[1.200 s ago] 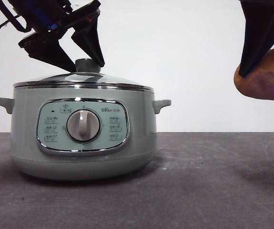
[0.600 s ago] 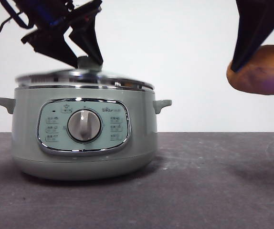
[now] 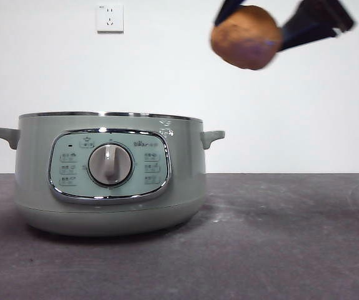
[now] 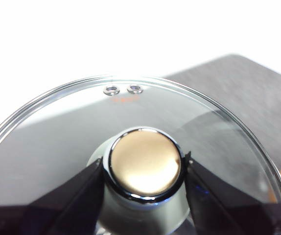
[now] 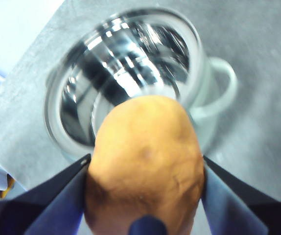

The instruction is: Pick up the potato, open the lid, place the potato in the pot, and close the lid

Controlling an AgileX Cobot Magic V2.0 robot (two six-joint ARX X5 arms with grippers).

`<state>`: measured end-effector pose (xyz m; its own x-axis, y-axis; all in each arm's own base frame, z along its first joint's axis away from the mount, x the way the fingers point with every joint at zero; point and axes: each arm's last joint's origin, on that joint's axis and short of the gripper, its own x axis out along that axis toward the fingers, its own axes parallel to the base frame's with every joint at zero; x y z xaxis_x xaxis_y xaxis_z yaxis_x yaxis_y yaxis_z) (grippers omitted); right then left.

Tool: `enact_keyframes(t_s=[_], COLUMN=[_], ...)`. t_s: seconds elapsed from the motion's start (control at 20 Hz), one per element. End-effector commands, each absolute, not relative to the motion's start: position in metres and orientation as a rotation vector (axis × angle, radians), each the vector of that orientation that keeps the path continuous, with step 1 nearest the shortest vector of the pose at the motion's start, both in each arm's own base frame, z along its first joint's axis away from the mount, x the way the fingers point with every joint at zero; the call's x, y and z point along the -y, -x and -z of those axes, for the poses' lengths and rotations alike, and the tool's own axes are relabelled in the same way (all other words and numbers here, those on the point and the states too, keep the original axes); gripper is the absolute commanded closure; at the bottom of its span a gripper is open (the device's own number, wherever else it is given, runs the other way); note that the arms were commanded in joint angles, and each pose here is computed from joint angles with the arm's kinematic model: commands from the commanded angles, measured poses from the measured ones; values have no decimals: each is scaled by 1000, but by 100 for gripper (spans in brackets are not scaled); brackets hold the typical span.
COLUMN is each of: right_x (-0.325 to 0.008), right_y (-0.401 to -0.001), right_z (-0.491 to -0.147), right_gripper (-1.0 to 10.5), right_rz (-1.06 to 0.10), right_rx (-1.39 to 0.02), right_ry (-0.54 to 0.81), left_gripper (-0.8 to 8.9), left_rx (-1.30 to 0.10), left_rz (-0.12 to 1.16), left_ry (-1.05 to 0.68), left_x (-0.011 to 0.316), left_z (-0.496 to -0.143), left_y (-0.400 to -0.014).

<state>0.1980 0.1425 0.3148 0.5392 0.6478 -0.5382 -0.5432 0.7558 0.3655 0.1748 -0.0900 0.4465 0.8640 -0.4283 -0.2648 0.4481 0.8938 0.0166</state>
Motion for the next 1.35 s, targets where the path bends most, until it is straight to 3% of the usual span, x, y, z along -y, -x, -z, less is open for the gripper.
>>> enact_keyframes(t_s=[0.05, 0.4, 0.7, 1.0, 1.25, 1.35], right_x=[-166, -255, -311, -332, -332, -334], right_y=[-218, -287, -326, -329, -329, -328], right_z=[-325, -327, -280, -231, -214, -215], right_gripper=[959, 959, 959, 959, 958, 854], right_rz=[-761, -876, -853, -827, -834, -844], right_rx=[-685, -737, -811, -888, -957, -947], right_ry=[-102, 105, 294, 419, 473, 478], left_gripper=[822, 822, 822, 822, 822, 822], left_rx=[-130, -27, -64, -71, -75, -79], left_rz=[431, 373, 374, 374, 373, 373], left_ry=[-71, -37, -47, -49, -51, -52], left_x=[71, 32, 24, 24, 25, 25], left_z=[-472, -483, -477, -477, -477, -476], left_y=[-140, -67, -53, -54, -55, -55])
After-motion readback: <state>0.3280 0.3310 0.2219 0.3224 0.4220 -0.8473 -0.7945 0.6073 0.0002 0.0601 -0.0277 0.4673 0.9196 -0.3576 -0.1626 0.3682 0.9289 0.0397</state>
